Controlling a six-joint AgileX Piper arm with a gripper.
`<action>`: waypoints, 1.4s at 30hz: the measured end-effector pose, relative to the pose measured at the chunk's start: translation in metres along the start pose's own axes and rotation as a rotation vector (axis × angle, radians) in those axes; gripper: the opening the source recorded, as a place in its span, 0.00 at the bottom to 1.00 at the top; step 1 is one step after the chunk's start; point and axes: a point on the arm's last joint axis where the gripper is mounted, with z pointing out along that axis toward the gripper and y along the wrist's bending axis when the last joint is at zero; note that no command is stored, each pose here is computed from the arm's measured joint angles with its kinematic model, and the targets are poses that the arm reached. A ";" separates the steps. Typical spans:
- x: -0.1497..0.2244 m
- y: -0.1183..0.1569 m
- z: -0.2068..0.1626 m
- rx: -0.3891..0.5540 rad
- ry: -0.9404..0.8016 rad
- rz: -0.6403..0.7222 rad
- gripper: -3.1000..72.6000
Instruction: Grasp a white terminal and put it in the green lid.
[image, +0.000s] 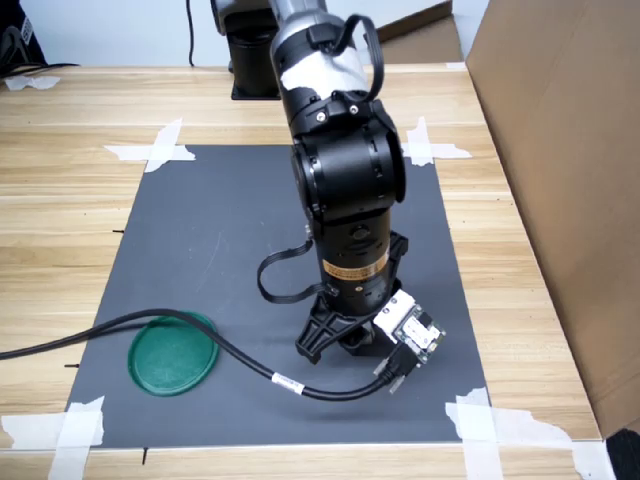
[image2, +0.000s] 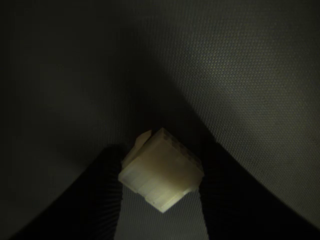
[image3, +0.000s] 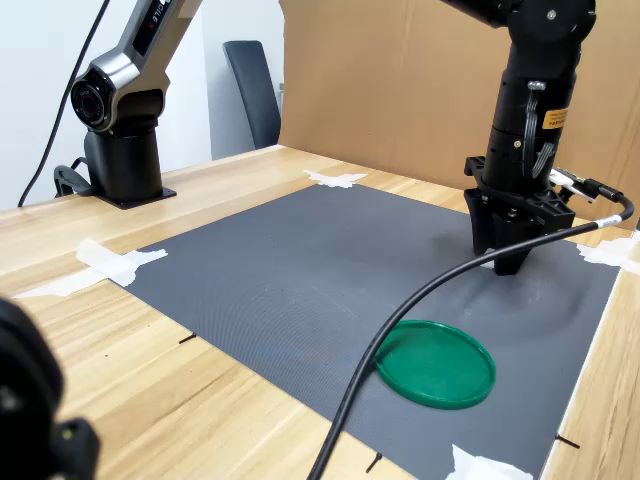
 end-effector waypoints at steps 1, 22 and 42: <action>0.000 0.000 0.000 0.000 0.000 0.000 0.53; 0.033 -0.025 -0.100 0.062 -0.119 0.114 0.53; 0.118 -0.107 -0.106 0.179 -0.065 0.260 0.53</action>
